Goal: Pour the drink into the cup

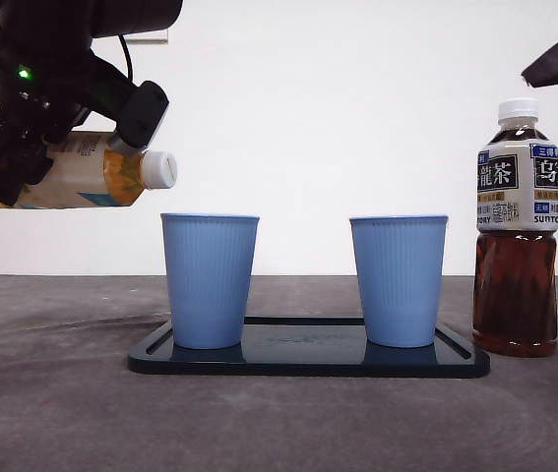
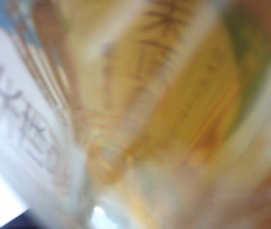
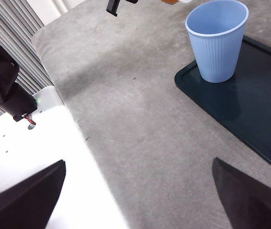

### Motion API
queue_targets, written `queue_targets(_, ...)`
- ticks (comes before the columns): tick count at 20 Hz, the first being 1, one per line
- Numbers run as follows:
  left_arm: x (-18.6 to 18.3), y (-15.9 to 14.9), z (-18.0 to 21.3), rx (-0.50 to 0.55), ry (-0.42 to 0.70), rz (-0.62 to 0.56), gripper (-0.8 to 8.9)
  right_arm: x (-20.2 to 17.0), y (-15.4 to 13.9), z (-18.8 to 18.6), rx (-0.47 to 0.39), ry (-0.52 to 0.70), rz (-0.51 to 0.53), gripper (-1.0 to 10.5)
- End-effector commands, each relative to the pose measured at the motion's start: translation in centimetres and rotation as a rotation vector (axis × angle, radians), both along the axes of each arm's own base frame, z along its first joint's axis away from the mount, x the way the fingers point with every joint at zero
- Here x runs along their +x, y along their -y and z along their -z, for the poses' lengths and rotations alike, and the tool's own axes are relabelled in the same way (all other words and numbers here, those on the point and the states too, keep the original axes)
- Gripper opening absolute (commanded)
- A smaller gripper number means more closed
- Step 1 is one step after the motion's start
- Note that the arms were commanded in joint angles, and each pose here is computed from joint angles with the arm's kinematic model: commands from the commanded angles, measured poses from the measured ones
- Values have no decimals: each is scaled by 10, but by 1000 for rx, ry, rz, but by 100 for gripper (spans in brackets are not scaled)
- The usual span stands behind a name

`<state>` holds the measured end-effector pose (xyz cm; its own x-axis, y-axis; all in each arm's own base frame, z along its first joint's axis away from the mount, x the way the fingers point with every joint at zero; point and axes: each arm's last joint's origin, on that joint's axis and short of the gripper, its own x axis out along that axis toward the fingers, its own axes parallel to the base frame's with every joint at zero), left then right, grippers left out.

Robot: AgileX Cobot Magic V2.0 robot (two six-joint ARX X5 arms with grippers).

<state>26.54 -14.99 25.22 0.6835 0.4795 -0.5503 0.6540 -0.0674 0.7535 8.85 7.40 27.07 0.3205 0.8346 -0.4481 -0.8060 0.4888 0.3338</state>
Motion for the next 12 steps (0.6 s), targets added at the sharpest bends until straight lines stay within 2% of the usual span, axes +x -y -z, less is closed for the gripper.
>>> queue_targets(1,4,7,-9,-6,49,0,172,0,-1,-5,9,22,-13,485)
queue_targets(7,4,8,-9,-29,65,-14,173,0,-1,-5,9,21,-13,485)
queue_targets(9,4,8,-10,-98,116,-62,173,0,-1,-5,9,21,-13,485)
queue_targets(12,0,6,-19,-272,206,-136,173,0,-1,-5,8,21,-12,485)
